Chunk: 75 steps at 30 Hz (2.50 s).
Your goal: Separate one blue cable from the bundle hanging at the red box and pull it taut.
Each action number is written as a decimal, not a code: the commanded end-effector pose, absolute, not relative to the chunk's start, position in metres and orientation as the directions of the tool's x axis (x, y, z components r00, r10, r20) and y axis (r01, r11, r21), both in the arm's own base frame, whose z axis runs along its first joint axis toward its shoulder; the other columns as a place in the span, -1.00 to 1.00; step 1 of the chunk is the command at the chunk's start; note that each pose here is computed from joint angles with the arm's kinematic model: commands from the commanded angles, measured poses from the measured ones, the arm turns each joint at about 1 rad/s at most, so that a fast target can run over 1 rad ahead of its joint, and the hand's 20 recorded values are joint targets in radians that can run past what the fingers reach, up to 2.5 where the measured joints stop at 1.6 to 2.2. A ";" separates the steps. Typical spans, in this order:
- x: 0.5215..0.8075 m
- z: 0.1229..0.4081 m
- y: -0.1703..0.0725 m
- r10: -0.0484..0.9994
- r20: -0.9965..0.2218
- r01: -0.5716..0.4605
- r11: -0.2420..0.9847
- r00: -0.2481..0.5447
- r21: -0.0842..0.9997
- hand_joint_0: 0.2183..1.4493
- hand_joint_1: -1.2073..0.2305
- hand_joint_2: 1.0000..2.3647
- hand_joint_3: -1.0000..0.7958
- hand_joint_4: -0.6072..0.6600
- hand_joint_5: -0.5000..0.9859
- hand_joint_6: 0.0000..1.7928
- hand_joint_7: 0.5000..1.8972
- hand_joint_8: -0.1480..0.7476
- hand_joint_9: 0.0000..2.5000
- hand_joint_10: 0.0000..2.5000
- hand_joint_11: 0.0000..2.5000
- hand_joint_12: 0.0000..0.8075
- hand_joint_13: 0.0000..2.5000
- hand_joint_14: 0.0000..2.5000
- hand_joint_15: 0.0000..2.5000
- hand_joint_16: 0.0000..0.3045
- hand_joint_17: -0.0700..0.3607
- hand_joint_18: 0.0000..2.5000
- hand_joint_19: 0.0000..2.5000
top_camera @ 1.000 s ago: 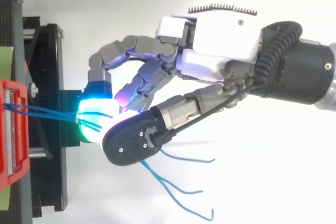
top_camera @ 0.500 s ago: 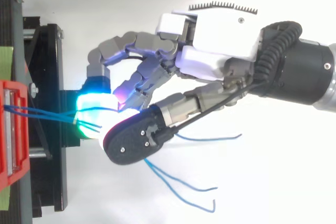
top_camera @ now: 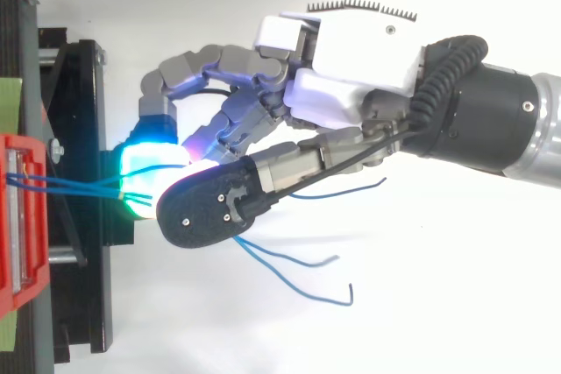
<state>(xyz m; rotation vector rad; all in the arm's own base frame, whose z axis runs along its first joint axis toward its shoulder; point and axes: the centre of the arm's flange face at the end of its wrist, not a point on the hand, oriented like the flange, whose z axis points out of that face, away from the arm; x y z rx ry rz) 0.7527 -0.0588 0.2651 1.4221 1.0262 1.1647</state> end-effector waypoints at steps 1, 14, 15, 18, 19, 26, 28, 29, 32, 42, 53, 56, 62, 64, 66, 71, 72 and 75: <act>0.753 0.265 -0.059 0.973 0.146 0.018 -0.151 0.180 0.988 -0.24 -0.47 -0.97 -0.13 0.09 -0.63 -0.05 -0.01 -0.03 -0.31 -0.98 -0.34 -0.20 -0.26 -0.98 -0.57 -0.75 -0.27 -0.30 -0.51; 0.753 0.264 -0.059 0.973 0.142 0.022 -0.148 0.181 0.989 -0.13 -0.56 -1.00 -0.44 0.13 -0.60 -0.04 0.06 -0.03 -0.26 -0.98 -0.33 -0.23 -0.23 -0.98 -0.56 -0.75 -0.28 -0.24 -0.51; 0.753 0.264 -0.059 0.973 0.142 0.022 -0.148 0.181 0.989 -0.13 -0.56 -1.00 -0.44 0.14 -0.60 -0.04 0.07 -0.04 -0.26 -0.98 -0.33 -0.23 -0.23 -0.98 -0.56 -0.75 -0.28 -0.25 -0.51; 0.752 0.264 -0.059 0.973 0.143 0.023 -0.149 0.180 0.989 -0.23 -0.55 -1.00 -0.44 0.15 -0.59 -0.04 0.07 -0.04 -0.25 -0.98 -0.32 -0.24 -0.23 -0.98 -0.54 -0.75 -0.28 -0.24 -0.50; 0.752 0.264 -0.059 0.974 0.141 0.024 -0.148 0.180 0.989 -0.26 -0.54 -1.00 -0.44 0.15 -0.59 -0.04 0.07 -0.03 -0.25 -0.98 -0.33 -0.24 -0.23 -0.98 -0.54 -0.75 -0.28 -0.25 -0.50; 0.752 0.264 -0.059 0.974 0.141 0.024 -0.148 0.180 0.989 -0.51 -0.30 -1.00 -0.44 0.20 -0.60 -0.08 -0.03 0.01 -0.25 -0.98 -0.31 -0.17 -0.23 -0.98 -0.53 -0.72 -0.23 -0.25 -0.48; 0.752 0.264 -0.059 0.974 0.141 0.024 -0.148 0.180 0.989 -0.53 -0.18 -1.00 -0.44 0.20 -0.60 -0.09 -0.06 0.03 -0.25 -0.99 -0.32 -0.16 -0.23 -0.98 -0.53 -0.71 -0.22 -0.25 -0.48; 0.752 0.264 -0.059 0.974 0.141 0.024 -0.148 0.180 0.989 -0.53 -0.14 -1.00 -0.44 0.21 -0.59 -0.09 -0.07 0.03 -0.25 -0.98 -0.32 -0.16 -0.23 -0.98 -0.53 -0.71 -0.22 -0.25 -0.47; 0.753 0.264 -0.058 0.974 0.141 0.024 -0.148 0.178 0.989 -0.48 0.01 -1.00 -0.44 0.20 -0.58 -0.12 -0.06 0.01 -0.24 -0.98 -0.32 -0.18 -0.23 -0.98 -0.53 -0.73 -0.24 -0.27 -0.46; 0.752 0.264 -0.058 0.974 0.139 0.026 -0.146 0.178 0.989 -0.41 -0.19 -0.97 -0.08 0.15 -0.59 -0.07 0.12 0.02 -0.24 -0.98 -0.31 -0.19 -0.24 -0.98 -0.52 -0.73 -0.25 -0.27 -0.46; 0.752 0.264 -0.058 0.975 0.136 0.026 -0.143 0.177 0.989 -0.38 -0.35 -0.97 -0.05 0.16 -0.60 -0.05 0.12 0.00 -0.26 -0.98 -0.31 -0.20 -0.25 -0.98 -0.53 -0.73 -0.25 -0.28 -0.46; 0.752 0.264 -0.058 0.976 0.130 0.028 -0.137 0.176 0.990 -0.37 -0.37 -0.98 -0.27 0.20 -0.60 -0.06 0.08 -0.01 -0.26 -0.98 -0.30 -0.19 -0.26 -0.98 -0.53 -0.73 -0.25 -0.29 -0.46; 0.753 0.264 -0.057 0.979 0.109 0.027 -0.115 0.174 0.993 -0.41 0.19 -1.00 -0.44 0.16 -0.56 -0.12 0.05 -0.02 -0.25 -0.98 -0.32 -0.19 -0.27 -0.98 -0.52 -0.73 -0.25 -0.30 -0.44; 0.753 0.264 -0.057 0.979 0.106 0.028 -0.112 0.174 0.993 -0.37 0.21 -1.00 -0.44 0.13 -0.55 -0.13 0.10 -0.03 -0.24 -0.98 -0.32 -0.19 -0.27 -0.98 -0.52 -0.74 -0.26 -0.31 -0.43; 0.753 0.264 -0.056 0.980 0.104 0.028 -0.111 0.172 0.993 -0.35 0.16 -0.99 -0.38 0.14 -0.55 -0.13 0.11 -0.02 -0.23 -0.98 -0.32 -0.20 -0.26 -0.98 -0.53 -0.74 -0.25 -0.31 -0.43; 0.753 0.264 -0.056 0.980 0.104 0.028 -0.111 0.172 0.993 -0.40 -0.05 -0.98 -0.17 0.17 -0.56 -0.12 0.16 -0.01 -0.24 -0.98 -0.30 -0.18 -0.27 -0.98 -0.52 -0.73 -0.25 -0.32 -0.43; 0.753 0.264 -0.056 0.980 0.104 0.028 -0.111 0.172 0.993 -0.42 -0.09 -0.97 -0.12 0.17 -0.57 -0.10 0.16 -0.01 -0.24 -0.98 -0.31 -0.18 -0.27 -0.98 -0.52 -0.73 -0.25 -0.31 -0.43; 0.753 0.264 -0.056 0.980 0.104 0.028 -0.111 0.172 0.993 -0.42 -0.21 -0.97 -0.04 0.18 -0.57 -0.08 0.16 0.03 -0.23 -0.98 -0.31 -0.14 -0.26 -0.98 -0.53 -0.71 -0.21 -0.29 -0.46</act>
